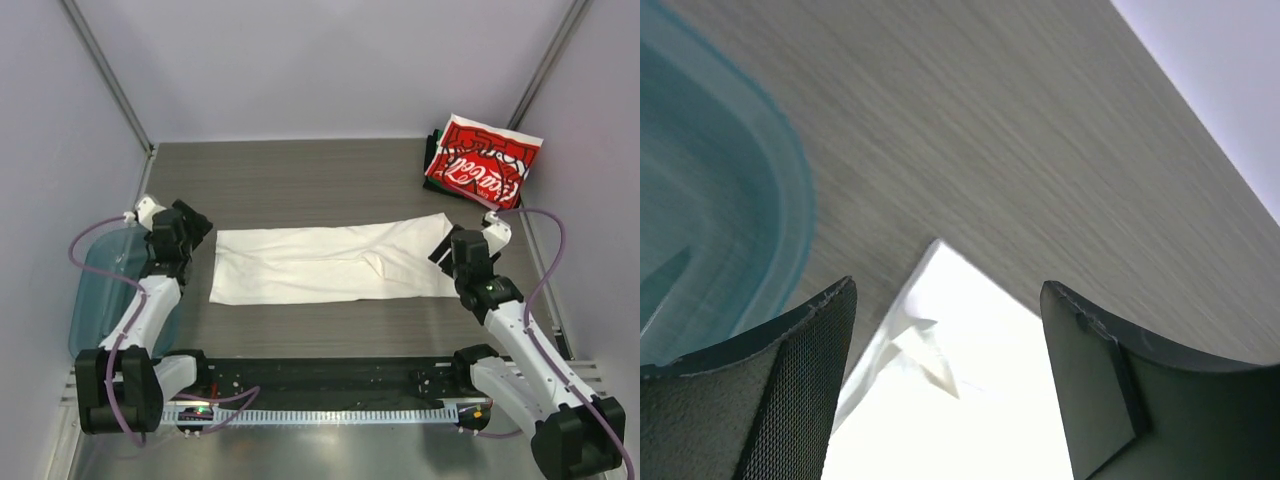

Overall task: Fold and stack the t-shirts
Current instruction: Fold the tshirt

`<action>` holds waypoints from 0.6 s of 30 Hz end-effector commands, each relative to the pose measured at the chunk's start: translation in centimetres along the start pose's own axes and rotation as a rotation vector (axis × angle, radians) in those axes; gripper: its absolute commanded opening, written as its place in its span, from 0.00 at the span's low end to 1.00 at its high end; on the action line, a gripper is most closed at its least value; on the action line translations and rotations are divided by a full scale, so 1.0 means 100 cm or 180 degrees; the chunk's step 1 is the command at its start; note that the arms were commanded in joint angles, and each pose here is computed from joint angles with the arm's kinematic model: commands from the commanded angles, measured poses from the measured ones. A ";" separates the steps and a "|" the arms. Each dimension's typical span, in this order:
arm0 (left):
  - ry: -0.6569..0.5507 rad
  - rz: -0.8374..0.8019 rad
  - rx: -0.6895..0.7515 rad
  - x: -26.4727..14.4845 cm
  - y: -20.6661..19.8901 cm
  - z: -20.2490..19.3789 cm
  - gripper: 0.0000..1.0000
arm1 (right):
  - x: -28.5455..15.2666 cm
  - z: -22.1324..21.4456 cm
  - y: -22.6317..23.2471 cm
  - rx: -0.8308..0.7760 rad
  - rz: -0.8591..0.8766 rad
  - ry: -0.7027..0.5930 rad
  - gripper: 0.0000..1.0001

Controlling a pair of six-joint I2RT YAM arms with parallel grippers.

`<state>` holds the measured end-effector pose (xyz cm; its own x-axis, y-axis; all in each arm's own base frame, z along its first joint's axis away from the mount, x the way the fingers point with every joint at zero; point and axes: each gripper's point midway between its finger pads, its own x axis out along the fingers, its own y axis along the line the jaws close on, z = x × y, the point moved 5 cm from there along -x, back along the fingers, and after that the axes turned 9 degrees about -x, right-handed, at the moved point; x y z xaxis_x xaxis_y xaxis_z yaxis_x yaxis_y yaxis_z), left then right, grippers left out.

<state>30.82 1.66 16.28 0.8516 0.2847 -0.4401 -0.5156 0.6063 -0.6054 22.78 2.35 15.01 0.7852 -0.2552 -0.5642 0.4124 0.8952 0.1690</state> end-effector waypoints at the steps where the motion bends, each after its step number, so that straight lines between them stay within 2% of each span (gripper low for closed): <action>1: 0.0079 -0.0259 0.0306 -0.001 -0.034 0.004 0.75 | 0.000 0.022 0.034 -0.0024 0.0496 -0.0011 0.73; 2: 0.0189 -0.0220 0.0504 0.005 -0.033 -0.006 0.75 | 0.009 0.011 0.045 -0.0097 0.0652 0.0257 0.73; 3: 0.0248 -0.0252 0.0609 0.005 -0.041 -0.009 0.75 | 0.012 0.009 0.053 -0.0105 0.0744 0.0353 0.73; 6: 0.0511 -0.0399 0.1054 0.003 -0.060 -0.043 0.75 | 0.023 0.001 0.072 -0.0142 0.0943 0.0599 0.74; 10: 0.0742 -0.0388 0.1327 0.008 -0.063 -0.069 0.75 | 0.031 -0.012 0.079 -0.0134 0.1032 0.0727 0.74; 14: 0.0941 -0.0038 0.1481 0.017 -0.040 -0.085 0.74 | 0.035 -0.021 0.078 -0.0167 0.1041 0.0817 0.74; 18: 0.0885 0.0470 0.1602 0.016 -0.007 -0.086 0.75 | 0.035 -0.029 0.071 -0.0220 0.0982 0.0834 0.74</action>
<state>32.67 -6.58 10.41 0.7228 0.1046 -0.6831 -0.3835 0.8830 -0.2705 26.97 8.59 11.64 0.6955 0.1019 -0.7113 0.1702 0.9384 0.3008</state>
